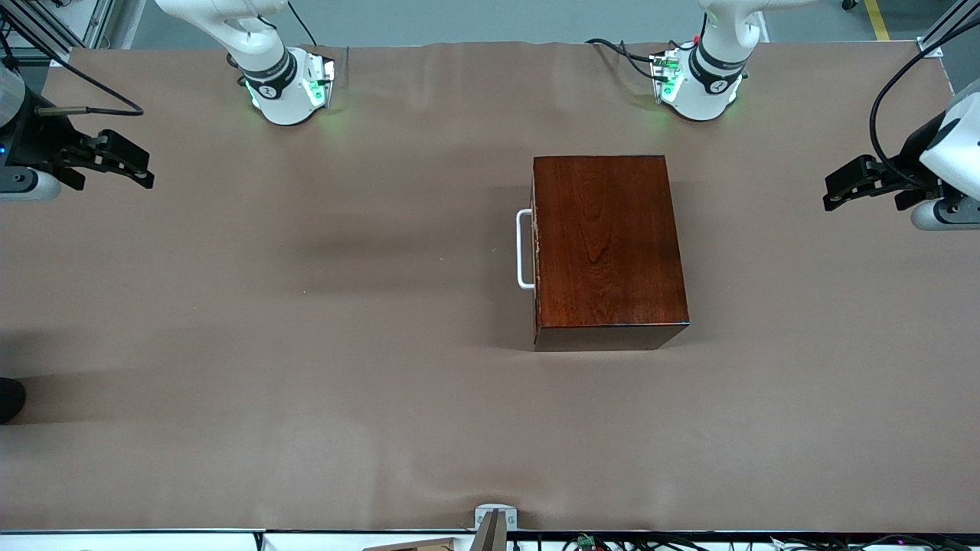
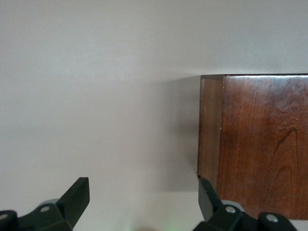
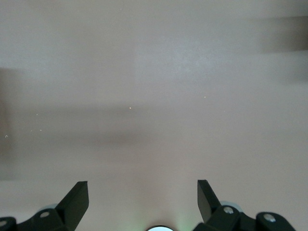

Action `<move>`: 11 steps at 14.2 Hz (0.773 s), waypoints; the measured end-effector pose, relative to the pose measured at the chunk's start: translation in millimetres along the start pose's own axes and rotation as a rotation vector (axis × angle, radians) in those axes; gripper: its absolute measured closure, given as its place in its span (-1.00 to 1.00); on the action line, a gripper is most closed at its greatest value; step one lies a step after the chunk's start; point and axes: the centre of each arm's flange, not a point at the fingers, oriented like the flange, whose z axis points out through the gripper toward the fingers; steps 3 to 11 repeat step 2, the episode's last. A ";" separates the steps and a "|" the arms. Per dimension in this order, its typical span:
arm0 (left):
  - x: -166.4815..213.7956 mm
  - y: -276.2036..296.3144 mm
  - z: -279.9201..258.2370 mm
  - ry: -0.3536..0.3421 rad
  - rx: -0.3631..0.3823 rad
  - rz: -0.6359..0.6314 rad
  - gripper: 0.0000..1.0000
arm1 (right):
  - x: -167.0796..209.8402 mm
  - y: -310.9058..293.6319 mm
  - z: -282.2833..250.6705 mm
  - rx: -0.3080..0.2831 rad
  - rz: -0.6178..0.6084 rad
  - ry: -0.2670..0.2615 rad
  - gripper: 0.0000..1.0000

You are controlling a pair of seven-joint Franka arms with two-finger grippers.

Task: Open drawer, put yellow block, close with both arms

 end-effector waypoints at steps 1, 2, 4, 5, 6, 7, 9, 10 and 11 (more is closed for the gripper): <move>0.2 -0.5 0.6 -0.001 0.000 -0.001 -1.00 | 0.1 1.1 0.1 0.000 0.002 0.000 -1.00; 0.2 -0.6 1.2 -0.001 0.000 -0.001 -1.00 | 0.1 1.9 0.5 0.000 0.004 -0.001 -1.00; 0.2 -0.6 1.2 -0.001 0.000 -0.001 -1.00 | 0.1 1.9 0.5 0.000 0.004 -0.001 -1.00; 0.2 -0.6 1.2 -0.001 0.000 -0.001 -1.00 | 0.1 1.9 0.5 0.000 0.004 -0.001 -1.00; 0.2 -0.6 1.2 -0.001 0.000 -0.001 -1.00 | 0.1 1.9 0.5 0.000 0.004 -0.001 -1.00; 0.2 -0.6 1.2 -0.001 0.000 -0.001 -1.00 | 0.1 1.9 0.5 0.000 0.004 -0.001 -1.00; 0.2 -0.6 1.2 -0.001 0.000 -0.001 -1.00 | 0.1 1.9 0.5 0.000 0.004 -0.001 -1.00; 0.2 -0.6 1.2 -0.001 0.000 -0.001 -1.00 | 0.1 1.9 0.5 0.000 0.004 -0.001 -1.00; 0.2 -0.6 1.2 -0.001 0.000 -0.001 -1.00 | 0.1 1.9 0.5 0.000 0.004 -0.001 -1.00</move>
